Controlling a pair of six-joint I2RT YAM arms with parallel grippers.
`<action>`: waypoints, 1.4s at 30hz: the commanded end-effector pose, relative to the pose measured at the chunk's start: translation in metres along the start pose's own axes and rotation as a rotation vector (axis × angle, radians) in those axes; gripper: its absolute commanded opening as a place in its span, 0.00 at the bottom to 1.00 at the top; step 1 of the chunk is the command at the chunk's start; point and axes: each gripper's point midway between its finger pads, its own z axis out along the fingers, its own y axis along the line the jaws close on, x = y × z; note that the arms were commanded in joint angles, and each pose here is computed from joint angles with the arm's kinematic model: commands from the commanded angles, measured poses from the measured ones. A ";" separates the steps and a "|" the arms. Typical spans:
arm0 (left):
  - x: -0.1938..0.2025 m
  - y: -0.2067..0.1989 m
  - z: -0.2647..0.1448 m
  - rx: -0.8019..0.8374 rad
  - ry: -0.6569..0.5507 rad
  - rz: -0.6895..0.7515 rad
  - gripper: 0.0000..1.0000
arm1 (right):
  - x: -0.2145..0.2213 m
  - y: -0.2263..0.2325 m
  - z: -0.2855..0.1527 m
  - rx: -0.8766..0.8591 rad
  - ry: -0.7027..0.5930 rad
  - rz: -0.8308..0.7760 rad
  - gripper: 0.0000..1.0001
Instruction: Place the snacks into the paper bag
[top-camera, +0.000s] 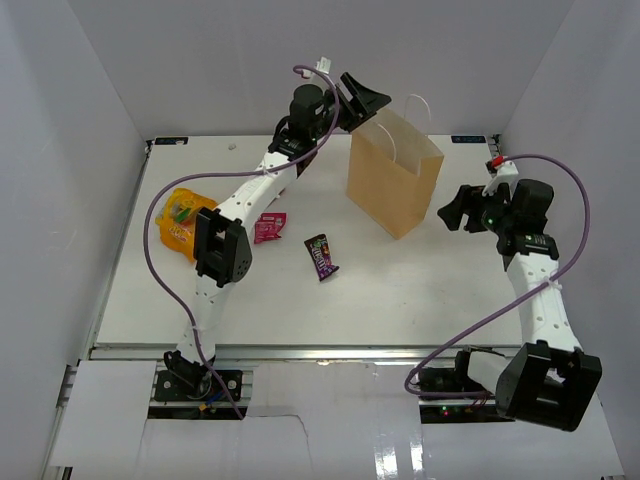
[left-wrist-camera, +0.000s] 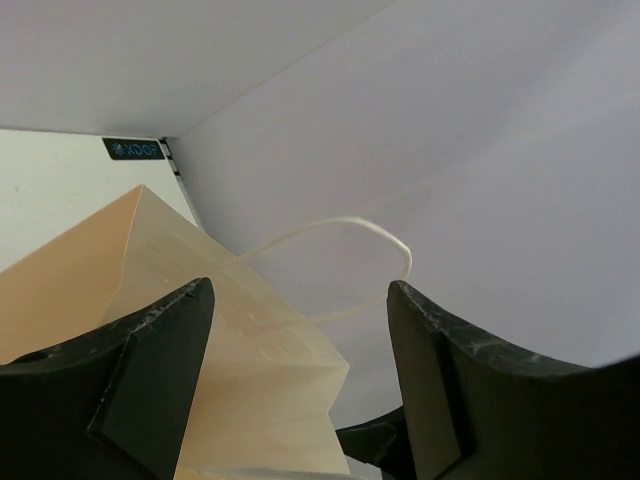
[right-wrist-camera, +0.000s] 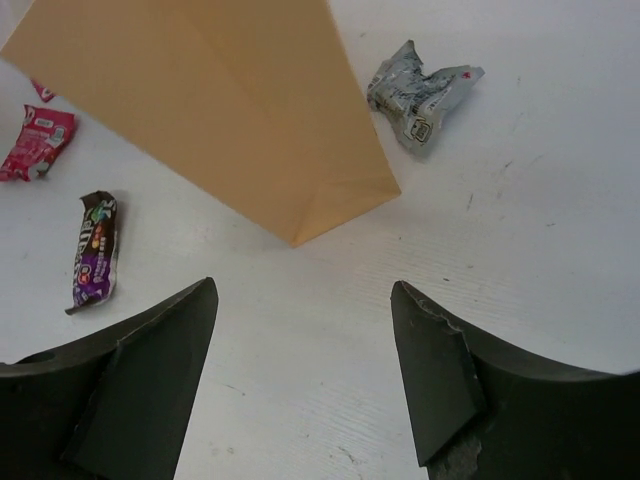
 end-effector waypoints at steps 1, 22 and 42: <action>-0.043 -0.071 -0.026 0.058 -0.096 0.152 0.80 | -0.017 -0.018 0.005 0.096 0.009 0.123 0.75; 0.049 0.077 -0.332 -0.615 -0.027 0.429 0.98 | 0.020 -0.098 0.168 0.111 0.321 0.705 0.75; 0.134 0.134 -0.415 -0.745 0.038 0.108 0.98 | 0.087 -0.110 0.237 0.033 0.394 0.685 0.22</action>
